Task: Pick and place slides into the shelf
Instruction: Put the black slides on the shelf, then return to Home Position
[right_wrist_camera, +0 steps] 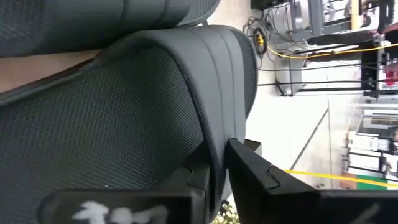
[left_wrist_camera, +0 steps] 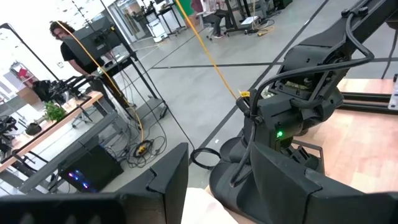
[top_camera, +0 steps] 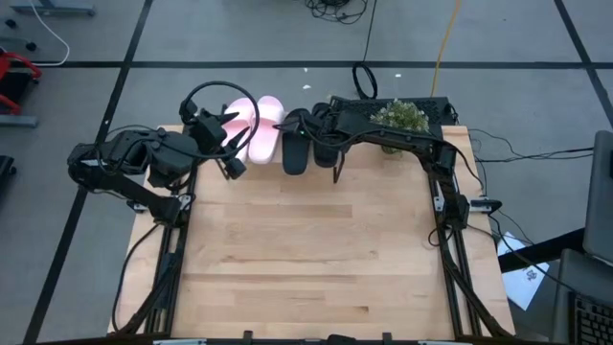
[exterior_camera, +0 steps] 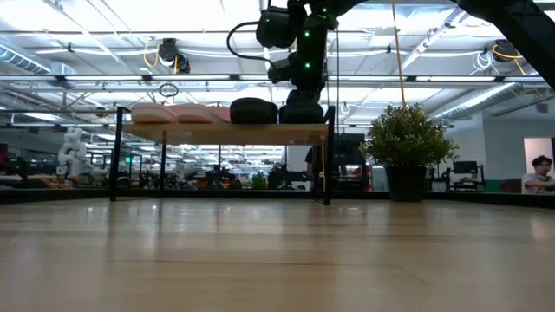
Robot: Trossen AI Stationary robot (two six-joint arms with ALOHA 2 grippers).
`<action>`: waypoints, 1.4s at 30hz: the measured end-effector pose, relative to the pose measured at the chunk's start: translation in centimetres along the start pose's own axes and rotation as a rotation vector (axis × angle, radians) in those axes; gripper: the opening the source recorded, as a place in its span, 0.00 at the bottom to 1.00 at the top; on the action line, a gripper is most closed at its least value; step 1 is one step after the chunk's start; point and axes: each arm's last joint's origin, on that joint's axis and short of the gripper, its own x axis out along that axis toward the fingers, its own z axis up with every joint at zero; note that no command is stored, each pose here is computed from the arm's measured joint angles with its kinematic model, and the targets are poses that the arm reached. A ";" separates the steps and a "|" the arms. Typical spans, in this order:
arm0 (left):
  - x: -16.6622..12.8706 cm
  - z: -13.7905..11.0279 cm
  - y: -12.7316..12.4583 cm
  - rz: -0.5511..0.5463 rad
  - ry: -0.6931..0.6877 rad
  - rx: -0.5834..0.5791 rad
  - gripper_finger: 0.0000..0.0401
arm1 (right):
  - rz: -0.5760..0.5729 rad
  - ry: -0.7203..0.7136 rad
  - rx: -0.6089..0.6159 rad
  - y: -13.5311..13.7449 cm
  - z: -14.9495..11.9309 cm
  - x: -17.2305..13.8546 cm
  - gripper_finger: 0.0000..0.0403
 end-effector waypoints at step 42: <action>0.0 0.0 0.0 0.000 0.003 0.000 0.44 | 0.011 -0.078 0.016 -0.9 -0.7 -3.8 0.32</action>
